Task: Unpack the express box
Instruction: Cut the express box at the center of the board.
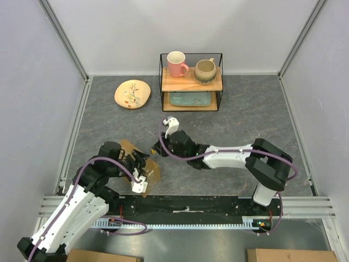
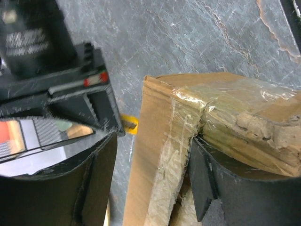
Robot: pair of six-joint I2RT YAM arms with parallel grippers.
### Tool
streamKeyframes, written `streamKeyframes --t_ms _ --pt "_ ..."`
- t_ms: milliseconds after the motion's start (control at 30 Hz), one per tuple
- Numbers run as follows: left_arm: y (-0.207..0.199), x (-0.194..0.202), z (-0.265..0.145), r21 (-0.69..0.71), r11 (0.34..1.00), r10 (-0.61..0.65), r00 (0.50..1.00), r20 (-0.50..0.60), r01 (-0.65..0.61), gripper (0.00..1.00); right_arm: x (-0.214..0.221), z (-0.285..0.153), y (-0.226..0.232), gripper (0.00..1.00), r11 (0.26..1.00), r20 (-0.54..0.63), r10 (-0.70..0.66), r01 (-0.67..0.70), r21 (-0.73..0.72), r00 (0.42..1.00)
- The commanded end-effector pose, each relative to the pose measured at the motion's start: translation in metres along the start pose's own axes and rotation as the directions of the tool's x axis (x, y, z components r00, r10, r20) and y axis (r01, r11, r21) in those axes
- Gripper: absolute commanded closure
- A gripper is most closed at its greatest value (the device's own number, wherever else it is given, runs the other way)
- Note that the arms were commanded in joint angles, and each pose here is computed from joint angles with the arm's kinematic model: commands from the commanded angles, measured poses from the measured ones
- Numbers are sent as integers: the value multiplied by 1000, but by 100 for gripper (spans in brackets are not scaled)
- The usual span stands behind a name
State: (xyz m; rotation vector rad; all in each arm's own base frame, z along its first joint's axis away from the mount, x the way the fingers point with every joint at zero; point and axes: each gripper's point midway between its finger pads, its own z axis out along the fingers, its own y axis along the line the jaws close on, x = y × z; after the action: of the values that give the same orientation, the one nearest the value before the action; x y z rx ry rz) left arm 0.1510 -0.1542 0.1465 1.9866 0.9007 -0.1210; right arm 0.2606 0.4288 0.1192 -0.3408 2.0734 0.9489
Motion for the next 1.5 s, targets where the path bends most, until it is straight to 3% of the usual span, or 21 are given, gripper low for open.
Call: streamKeyframes --t_ms 0,133,633,1033,1467 --pt "2 1 4 31 988 -150 989 -5 150 35 -30 -32 5 100 965 288 -259 238 105 922" --pt "4 2 4 36 979 -199 980 -12 200 40 -24 -47 21 100 931 405 -356 358 75 842" --pt "0 8 8 -22 978 -209 978 -16 209 40 -1 -40 52 100 924 416 -313 376 -76 854" --pt "20 12 5 -219 954 -210 978 6 206 46 23 -31 56 100 922 375 -291 363 -137 880" --pt "20 21 23 -228 940 -254 967 25 253 51 27 -33 87 100 909 393 -253 356 -216 884"
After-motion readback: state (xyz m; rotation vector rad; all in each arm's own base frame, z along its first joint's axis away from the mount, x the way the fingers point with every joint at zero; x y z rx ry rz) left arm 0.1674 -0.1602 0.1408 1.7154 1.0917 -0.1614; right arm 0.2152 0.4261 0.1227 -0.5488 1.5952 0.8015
